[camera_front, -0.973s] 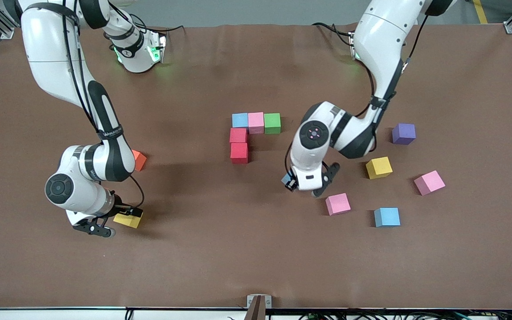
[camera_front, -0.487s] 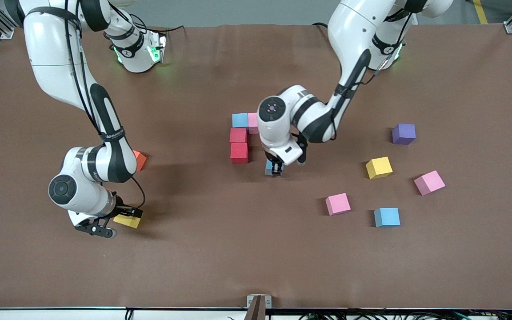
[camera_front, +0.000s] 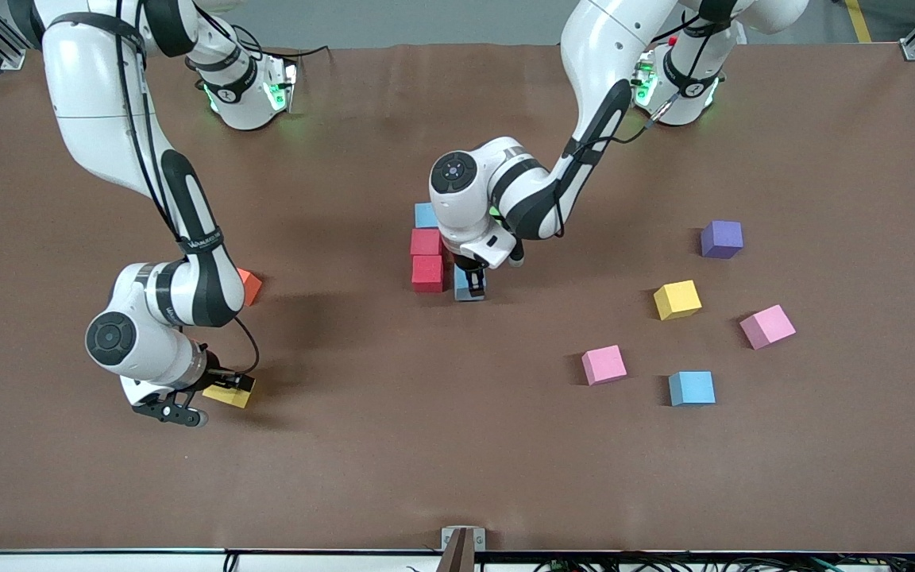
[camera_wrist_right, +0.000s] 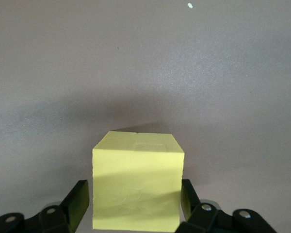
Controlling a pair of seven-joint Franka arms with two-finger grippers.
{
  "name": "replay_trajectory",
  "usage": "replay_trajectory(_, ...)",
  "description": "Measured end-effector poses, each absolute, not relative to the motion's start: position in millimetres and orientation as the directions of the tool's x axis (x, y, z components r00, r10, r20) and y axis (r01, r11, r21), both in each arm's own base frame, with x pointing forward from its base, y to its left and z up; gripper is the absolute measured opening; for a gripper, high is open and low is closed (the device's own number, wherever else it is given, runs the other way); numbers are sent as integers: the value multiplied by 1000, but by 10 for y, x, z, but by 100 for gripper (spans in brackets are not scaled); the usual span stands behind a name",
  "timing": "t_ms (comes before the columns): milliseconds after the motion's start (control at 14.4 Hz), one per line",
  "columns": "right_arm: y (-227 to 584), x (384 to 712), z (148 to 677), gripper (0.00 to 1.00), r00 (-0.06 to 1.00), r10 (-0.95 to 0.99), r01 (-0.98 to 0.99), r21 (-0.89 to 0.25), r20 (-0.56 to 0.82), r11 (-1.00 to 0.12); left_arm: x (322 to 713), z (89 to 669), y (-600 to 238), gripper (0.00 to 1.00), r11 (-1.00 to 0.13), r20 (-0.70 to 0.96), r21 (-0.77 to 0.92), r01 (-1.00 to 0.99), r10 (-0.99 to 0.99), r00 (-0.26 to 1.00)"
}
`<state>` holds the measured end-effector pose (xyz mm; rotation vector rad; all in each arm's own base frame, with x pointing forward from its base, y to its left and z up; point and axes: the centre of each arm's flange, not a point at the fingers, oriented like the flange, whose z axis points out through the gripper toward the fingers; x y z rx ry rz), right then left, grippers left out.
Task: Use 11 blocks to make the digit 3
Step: 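Carry the blue cube with the left gripper to the cube row, then carry the yellow cube with the right gripper while the left gripper lowers the blue cube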
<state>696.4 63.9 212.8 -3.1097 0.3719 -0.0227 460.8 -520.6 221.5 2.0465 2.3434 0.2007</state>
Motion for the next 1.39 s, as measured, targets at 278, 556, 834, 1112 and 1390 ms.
replay_trajectory(278, 642, 6979, 2146, 75, 972, -235, -235, -13, 18, -972, 4526, 2173, -5285, 54, 124, 69, 111, 986, 989, -132)
replay_trajectory(556, 640, 6984, 2153, 66, 972, -235, -235, -13, 20, -972, 4478, 2016, -5332, 54, 99, 92, 112, 989, 990, -110)
replay_trajectory(834, 675, 6996, 2173, 59, 978, -208, -208, 2, 28, -978, 4428, 2018, -5385, 54, 82, 103, 113, 990, 990, -93)
replay_trajectory(1112, 1023, 6990, 2223, 55, 987, -156, -156, -1, 39, -988, 4355, 2012, -5439, 54, 65, 113, 111, 992, 991, -78)
replay_trajectory(1390, 1599, 6970, 2402, 55, 996, -73, -73, -6, 46, -997, 4356, 2011, -5438, 54, 64, 114, 111, 992, 991, -76)
